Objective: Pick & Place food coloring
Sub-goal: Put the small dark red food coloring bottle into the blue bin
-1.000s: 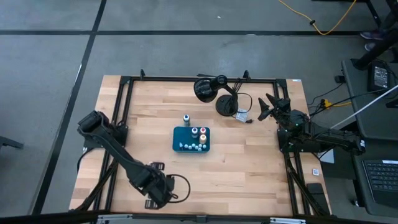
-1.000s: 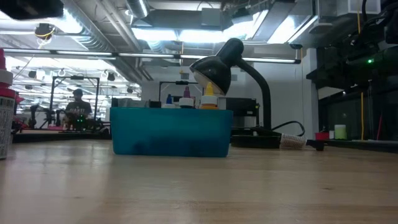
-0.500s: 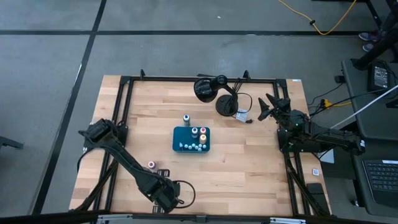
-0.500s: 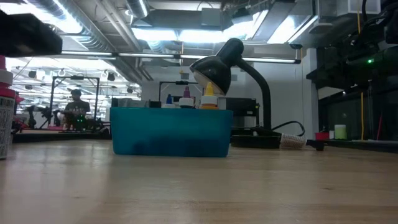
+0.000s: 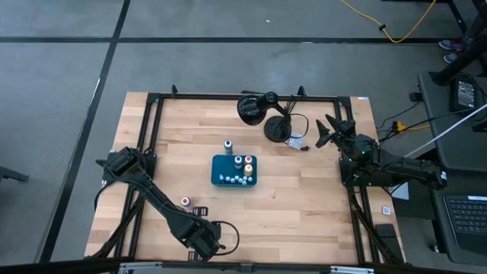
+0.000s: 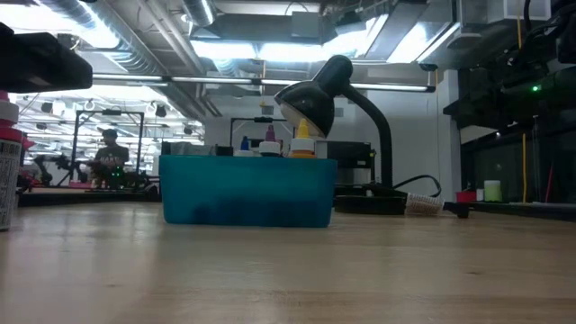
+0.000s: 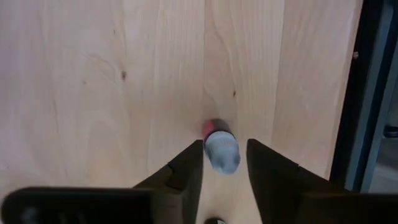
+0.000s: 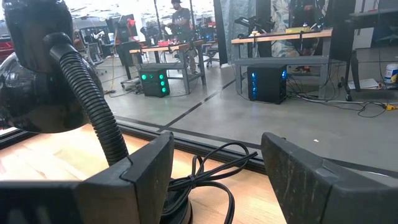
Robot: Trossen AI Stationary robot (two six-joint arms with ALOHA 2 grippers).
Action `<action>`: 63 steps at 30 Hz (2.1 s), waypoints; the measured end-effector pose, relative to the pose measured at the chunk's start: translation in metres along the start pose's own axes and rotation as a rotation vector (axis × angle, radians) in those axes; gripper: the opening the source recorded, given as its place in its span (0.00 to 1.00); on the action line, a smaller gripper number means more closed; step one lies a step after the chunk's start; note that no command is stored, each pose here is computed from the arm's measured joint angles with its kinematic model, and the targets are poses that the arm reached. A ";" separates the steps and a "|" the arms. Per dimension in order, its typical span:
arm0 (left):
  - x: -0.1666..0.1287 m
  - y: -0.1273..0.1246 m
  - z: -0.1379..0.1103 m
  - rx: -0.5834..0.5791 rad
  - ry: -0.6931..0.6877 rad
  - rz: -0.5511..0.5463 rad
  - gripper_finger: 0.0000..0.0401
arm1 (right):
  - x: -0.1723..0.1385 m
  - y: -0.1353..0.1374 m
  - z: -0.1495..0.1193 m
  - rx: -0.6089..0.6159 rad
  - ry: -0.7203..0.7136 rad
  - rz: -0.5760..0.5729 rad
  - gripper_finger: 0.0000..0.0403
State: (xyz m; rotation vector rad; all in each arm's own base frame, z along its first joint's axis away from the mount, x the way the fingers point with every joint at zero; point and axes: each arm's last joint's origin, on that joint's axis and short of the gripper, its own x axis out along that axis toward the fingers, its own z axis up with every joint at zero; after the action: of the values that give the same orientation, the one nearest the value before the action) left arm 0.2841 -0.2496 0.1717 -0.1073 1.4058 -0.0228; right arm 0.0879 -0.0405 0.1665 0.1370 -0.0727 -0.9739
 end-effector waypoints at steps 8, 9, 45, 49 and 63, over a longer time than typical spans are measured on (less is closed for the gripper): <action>-0.002 -0.001 -0.001 0.001 0.021 -0.027 0.13 | 0.000 0.000 0.000 0.000 0.000 0.000 0.61; -0.002 0.000 0.000 0.000 0.019 -0.028 0.12 | 0.000 0.000 0.000 0.000 0.000 0.000 0.61; -0.067 0.168 0.073 0.038 -0.135 0.375 0.14 | 0.000 0.000 0.000 0.000 0.000 0.000 0.61; -0.067 0.179 0.076 0.051 -0.118 0.361 0.14 | 0.000 0.000 0.000 0.000 0.000 0.000 0.61; -0.035 0.190 0.095 0.125 -0.107 0.322 0.14 | 0.000 0.000 0.000 0.000 0.000 0.000 0.61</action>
State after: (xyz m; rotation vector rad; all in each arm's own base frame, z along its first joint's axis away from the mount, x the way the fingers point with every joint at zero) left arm 0.3625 -0.0522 0.2047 0.2192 1.2973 0.1591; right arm 0.0879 -0.0405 0.1664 0.1370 -0.0727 -0.9738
